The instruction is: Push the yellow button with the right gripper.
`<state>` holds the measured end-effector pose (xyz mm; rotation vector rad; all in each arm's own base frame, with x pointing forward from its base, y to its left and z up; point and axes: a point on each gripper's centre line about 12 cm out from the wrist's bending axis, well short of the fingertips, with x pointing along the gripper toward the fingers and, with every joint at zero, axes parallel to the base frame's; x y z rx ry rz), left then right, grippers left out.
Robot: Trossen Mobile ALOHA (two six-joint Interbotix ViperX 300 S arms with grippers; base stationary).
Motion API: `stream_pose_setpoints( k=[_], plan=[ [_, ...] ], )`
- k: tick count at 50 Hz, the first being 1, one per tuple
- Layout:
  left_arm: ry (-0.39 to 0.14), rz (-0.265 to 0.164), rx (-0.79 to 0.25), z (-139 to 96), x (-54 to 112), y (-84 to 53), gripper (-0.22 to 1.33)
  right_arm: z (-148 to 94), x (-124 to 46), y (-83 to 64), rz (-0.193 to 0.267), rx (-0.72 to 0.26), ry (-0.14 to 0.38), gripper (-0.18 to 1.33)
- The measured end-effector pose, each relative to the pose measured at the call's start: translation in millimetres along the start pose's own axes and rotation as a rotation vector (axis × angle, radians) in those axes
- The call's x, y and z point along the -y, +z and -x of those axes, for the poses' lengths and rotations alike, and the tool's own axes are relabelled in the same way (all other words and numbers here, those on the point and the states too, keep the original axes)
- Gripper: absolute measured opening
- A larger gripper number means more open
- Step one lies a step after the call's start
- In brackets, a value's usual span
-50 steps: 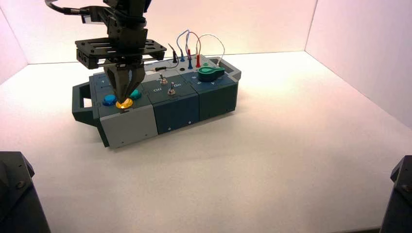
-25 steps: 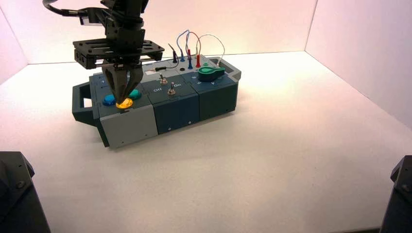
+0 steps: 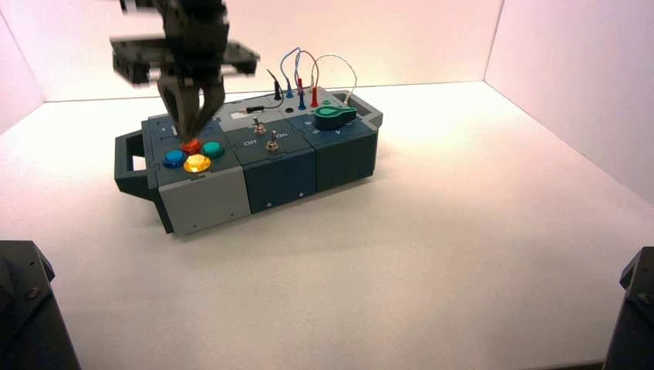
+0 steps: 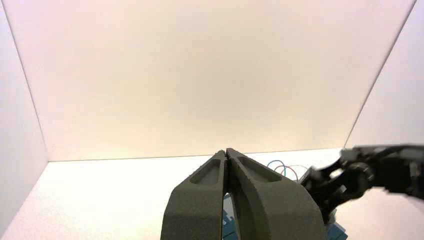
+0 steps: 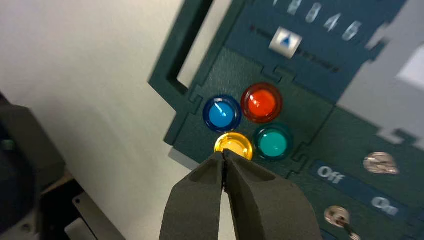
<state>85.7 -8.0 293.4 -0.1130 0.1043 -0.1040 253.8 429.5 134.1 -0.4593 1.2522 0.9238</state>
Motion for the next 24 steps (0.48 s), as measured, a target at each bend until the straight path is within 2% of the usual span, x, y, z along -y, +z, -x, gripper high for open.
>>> stream_pose_setpoints(
  k=[8,24],
  plan=[
    [0.003,-0.009,-0.007,-1.1,-0.2,-0.6,-0.16,20.5,-1.6,7.4,0.024,0.059,-0.015,-0.14],
    [0.006,-0.012,-0.024,-3.2,-0.4,-2.0,-0.16,36.9,-3.0,12.9,0.044,0.111,-0.025,-0.14]
  ],
)
